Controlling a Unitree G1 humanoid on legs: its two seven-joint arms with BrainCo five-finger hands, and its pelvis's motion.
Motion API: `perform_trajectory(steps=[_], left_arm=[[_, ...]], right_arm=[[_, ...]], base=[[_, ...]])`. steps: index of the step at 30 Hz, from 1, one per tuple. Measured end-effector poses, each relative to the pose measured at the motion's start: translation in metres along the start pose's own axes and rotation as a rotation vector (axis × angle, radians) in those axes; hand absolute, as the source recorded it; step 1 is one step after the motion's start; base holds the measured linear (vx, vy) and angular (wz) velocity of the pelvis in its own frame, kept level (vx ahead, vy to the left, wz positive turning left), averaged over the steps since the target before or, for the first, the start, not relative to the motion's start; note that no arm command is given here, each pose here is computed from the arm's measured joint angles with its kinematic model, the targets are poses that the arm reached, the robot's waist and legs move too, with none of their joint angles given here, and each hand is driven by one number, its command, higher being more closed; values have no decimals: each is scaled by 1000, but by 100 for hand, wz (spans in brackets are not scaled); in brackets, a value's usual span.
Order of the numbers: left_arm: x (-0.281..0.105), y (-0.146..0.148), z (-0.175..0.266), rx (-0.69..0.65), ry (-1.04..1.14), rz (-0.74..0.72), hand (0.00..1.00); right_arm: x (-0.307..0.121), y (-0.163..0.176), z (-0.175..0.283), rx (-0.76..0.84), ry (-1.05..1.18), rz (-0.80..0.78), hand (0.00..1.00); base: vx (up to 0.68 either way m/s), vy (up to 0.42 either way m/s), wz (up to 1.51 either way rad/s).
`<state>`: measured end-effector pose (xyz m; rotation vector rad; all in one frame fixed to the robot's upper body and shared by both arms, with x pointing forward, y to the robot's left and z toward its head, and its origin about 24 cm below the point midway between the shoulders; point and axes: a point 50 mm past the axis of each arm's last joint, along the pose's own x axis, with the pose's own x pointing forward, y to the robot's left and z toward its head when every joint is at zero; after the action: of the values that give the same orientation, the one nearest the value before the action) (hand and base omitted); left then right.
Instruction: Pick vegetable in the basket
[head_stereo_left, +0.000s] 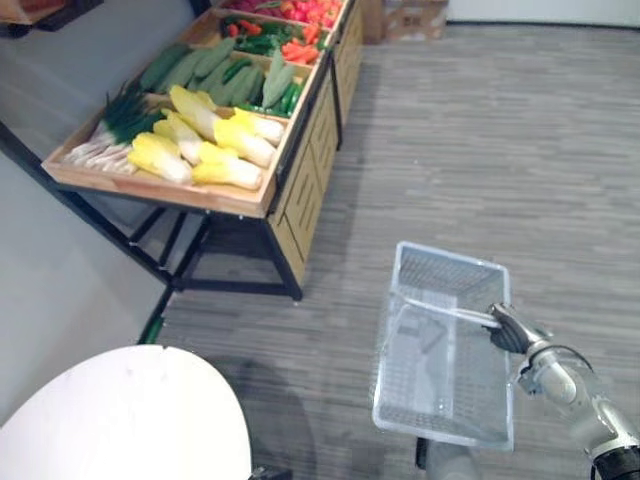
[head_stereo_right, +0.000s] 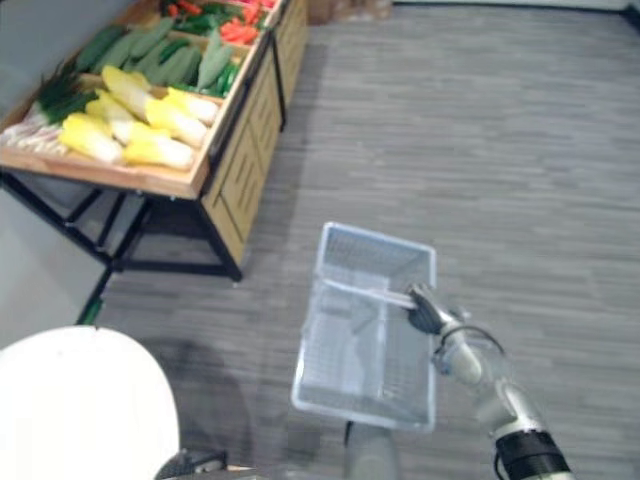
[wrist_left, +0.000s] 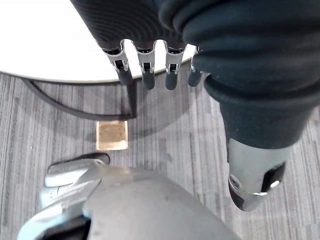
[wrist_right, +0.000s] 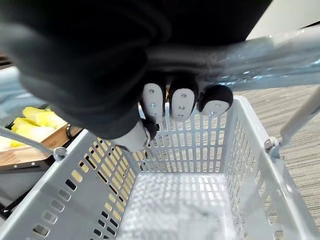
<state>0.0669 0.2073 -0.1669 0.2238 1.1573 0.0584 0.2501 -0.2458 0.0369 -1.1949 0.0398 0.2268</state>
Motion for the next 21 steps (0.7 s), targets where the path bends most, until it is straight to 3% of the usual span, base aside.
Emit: perform_trajectory(steps=[10, 17, 21], left_arm=[[0, 0, 9, -37, -57, 28, 0], [-6, -7, -14, -83, 7, 30, 0], [-9, -11, -25, -110, 46, 33, 0]], right_arm=[[-4, -12, -13, -24, 63, -56, 100], [-3, -3, -9, -22, 44, -27, 100], [-5, 19, -10, -10, 57, 54, 100]], base=[[332, -178, 2], [260, 92, -18], [451, 270, -25]])
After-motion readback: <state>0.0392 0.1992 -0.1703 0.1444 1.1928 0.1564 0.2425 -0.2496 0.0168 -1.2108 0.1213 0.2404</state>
